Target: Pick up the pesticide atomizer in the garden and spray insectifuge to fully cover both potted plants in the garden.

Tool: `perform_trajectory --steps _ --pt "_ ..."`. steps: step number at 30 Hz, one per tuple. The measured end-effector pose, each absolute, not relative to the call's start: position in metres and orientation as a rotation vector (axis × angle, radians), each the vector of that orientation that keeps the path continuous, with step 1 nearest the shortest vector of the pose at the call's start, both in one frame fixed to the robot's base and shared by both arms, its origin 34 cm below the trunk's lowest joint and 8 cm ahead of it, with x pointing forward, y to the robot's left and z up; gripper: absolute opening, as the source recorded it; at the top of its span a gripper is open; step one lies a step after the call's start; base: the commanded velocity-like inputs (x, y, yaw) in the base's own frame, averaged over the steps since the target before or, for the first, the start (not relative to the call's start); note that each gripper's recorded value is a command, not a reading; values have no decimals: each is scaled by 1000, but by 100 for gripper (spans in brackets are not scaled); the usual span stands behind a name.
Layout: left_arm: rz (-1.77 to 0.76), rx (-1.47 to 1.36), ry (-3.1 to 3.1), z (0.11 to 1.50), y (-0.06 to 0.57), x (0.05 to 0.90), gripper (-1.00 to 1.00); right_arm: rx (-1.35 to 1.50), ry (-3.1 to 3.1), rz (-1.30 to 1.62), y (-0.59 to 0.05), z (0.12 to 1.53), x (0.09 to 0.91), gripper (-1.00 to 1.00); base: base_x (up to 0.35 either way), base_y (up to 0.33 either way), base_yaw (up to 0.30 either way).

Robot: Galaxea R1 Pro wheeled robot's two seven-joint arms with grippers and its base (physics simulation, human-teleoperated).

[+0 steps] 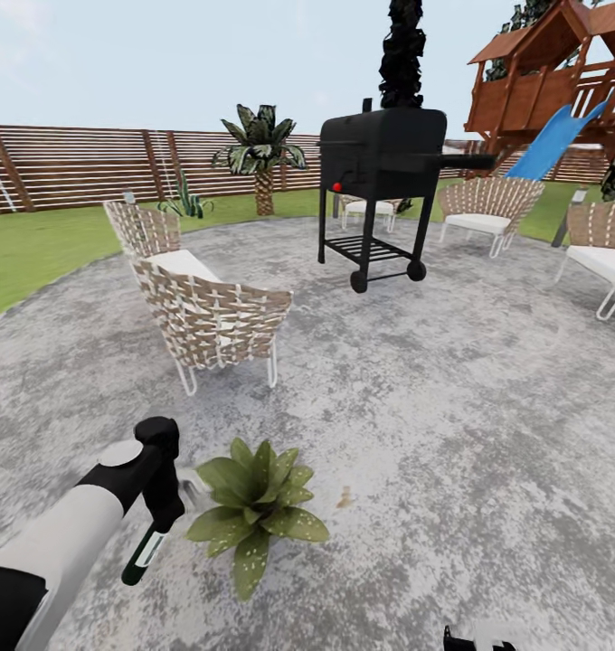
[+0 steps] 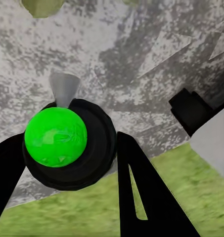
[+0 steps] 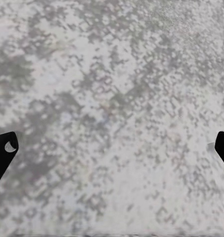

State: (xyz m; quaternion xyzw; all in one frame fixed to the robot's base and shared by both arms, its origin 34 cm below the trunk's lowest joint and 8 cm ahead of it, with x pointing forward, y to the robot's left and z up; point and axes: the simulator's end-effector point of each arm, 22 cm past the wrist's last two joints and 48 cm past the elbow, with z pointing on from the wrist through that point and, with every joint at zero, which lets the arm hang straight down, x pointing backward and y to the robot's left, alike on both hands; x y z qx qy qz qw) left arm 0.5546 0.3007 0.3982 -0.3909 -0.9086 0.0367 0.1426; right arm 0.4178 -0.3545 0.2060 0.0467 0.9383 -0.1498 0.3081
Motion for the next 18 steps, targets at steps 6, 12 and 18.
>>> perform_trajectory --steps 6,12,18 --pt "112 -1134 -2623 398 295 555 -100 124 2480 -397 -355 206 418 100 94 324 -9" --pt "113 -1147 -2632 402 291 562 -100 125 2480 -398 -355 206 418 100 18 38 -234" --pt "89 -1298 -2705 452 241 625 -100 125 2480 -398 -355 206 418 100 0 1 -127"
